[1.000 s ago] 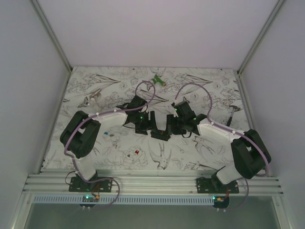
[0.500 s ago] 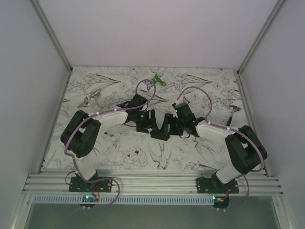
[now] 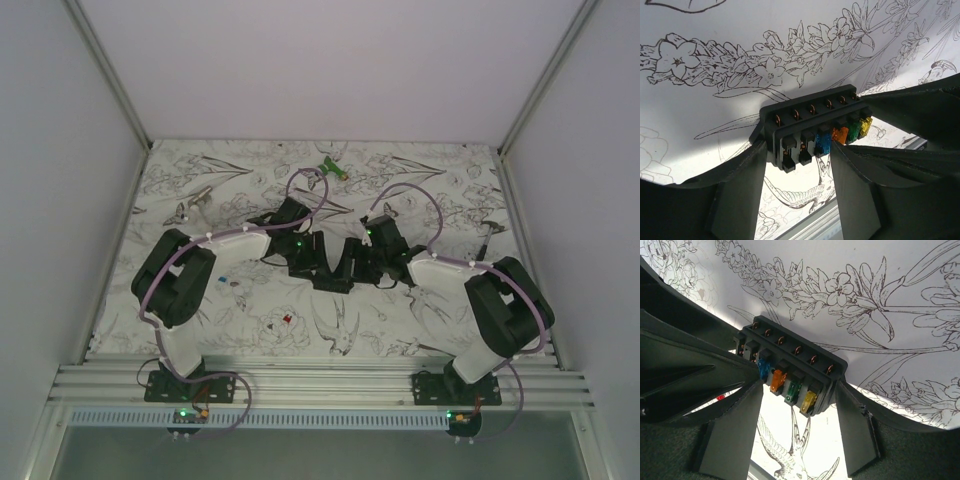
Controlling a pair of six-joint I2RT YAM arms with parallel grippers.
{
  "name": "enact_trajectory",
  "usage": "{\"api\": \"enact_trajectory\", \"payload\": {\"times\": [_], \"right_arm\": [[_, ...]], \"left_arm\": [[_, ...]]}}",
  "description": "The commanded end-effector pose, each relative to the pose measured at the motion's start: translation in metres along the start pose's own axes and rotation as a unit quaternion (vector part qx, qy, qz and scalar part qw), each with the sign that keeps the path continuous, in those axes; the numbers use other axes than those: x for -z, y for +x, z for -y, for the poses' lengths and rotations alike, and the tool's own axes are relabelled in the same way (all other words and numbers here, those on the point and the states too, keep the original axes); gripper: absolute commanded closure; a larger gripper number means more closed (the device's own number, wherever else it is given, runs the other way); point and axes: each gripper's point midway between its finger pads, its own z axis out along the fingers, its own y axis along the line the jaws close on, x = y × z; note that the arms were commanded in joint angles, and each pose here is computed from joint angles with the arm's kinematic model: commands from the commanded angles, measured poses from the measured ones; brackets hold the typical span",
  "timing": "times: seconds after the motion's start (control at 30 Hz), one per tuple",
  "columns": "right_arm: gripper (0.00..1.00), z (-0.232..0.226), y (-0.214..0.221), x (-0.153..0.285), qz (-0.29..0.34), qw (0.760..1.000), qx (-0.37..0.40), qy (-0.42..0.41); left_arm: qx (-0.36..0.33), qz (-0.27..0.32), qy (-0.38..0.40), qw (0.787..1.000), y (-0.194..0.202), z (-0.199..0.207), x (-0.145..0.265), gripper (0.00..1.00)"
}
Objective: Snap on the fuse box
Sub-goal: Install the fuse at the fuse box base, then adjust the fuse box base at the center of the board.
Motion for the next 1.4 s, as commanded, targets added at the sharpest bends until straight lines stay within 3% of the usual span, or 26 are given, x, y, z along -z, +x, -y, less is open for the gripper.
{"api": "enact_trajectory", "payload": {"times": [0.0, 0.4, 1.37], "right_arm": [[0.33, -0.001, -0.001, -0.005, -0.004, 1.0, -0.003, -0.008], [0.32, 0.004, 0.005, -0.011, -0.016, 1.0, 0.0, -0.002], [0.32, 0.024, 0.036, -0.018, -0.088, 0.989, 0.083, 0.08]], "left_arm": [[0.011, -0.019, -0.01, 1.0, 0.01, -0.004, -0.004, 0.46], [0.025, -0.018, -0.014, 0.999, 0.013, -0.007, -0.005, 0.57], [0.044, -0.018, -0.017, 0.999, 0.019, -0.014, -0.01, 0.62]]}}
